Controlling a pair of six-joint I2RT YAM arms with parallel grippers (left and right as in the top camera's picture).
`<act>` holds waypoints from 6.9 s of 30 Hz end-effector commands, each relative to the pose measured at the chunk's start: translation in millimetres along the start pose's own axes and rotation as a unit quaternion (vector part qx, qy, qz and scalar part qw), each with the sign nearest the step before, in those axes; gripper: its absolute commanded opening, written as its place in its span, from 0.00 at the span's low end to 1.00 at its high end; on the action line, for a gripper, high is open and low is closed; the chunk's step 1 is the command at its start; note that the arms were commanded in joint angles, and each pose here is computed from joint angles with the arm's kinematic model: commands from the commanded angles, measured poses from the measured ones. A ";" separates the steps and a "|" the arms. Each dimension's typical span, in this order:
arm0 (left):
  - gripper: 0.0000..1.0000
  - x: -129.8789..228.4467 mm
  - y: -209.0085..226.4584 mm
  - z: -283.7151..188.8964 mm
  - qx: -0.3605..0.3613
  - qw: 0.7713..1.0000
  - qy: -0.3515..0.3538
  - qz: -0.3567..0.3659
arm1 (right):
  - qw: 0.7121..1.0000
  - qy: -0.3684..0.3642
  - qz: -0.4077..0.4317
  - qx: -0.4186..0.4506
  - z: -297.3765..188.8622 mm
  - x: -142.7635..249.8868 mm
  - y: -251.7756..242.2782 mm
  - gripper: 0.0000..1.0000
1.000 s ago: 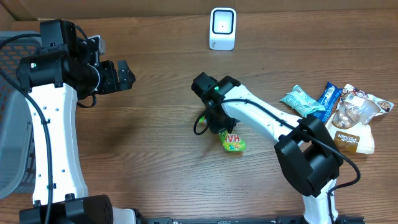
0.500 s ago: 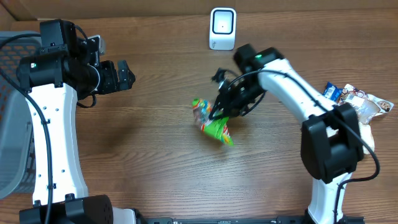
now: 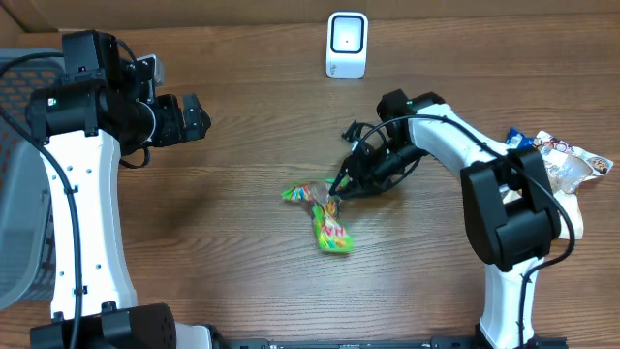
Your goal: Scan the item barcode
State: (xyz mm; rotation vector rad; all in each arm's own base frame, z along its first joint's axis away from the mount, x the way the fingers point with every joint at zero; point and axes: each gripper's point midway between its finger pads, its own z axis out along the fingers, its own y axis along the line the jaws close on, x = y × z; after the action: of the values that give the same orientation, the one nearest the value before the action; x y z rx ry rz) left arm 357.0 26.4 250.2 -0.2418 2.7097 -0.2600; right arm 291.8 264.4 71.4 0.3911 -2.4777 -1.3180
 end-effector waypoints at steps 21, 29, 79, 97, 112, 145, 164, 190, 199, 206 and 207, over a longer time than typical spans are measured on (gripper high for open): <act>0.99 1.6 -2.7 0.2 0.006 1.000 0.002 0.012 | 0.946 -0.035 -0.096 0.308 -34.4 -1.4 15.6 1.00; 1.00 1.6 -2.7 0.2 0.006 1.000 0.002 0.012 | 0.816 -0.066 -0.157 0.552 -28.4 -6.4 11.3 1.00; 1.00 1.6 -2.7 0.2 0.006 1.000 0.002 0.012 | 0.778 0.037 -0.204 0.593 43.3 16.7 -89.0 0.35; 1.00 1.6 -2.7 0.2 0.006 1.000 0.002 0.012 | 0.878 0.074 -0.208 0.425 63.8 24.6 -21.1 0.04; 0.99 1.6 -2.7 0.2 0.006 1.000 0.002 0.012 | 0.946 0.018 -0.294 -0.135 13.8 38.6 155.5 0.04; 0.99 1.6 -2.5 0.2 0.006 1.000 0.002 0.012 | 0.955 -0.091 0.016 0.282 -87.5 -31.4 -58.3 0.54; 1.00 1.6 -2.5 0.2 0.006 1.000 0.002 0.012 | 0.963 -0.036 -0.060 0.261 -14.8 -14.6 -20.1 0.04; 1.00 1.6 -2.5 0.2 0.006 1.000 0.002 0.012 | 0.922 -0.202 -0.082 0.320 -113.8 -26.3 34.0 0.73; 1.00 1.6 -2.5 0.2 0.006 1.000 0.002 0.012 | 0.924 -0.199 -0.028 0.325 -120.6 -18.4 -16.9 1.00; 0.99 1.6 -2.5 0.2 0.006 1.000 0.002 0.012 | 0.926 -0.196 -0.122 0.298 -91.8 -31.2 -37.3 1.00; 1.00 1.6 -2.5 0.2 0.006 1.000 0.002 0.012 | 0.926 -0.194 -0.139 0.293 -88.5 -32.0 -37.6 1.00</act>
State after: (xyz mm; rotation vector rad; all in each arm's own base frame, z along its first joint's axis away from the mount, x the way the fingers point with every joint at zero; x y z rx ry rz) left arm 357.0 26.2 250.2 -0.2413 2.7097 -0.2601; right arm 364.3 178.8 85.9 0.4839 -3.2777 -0.6572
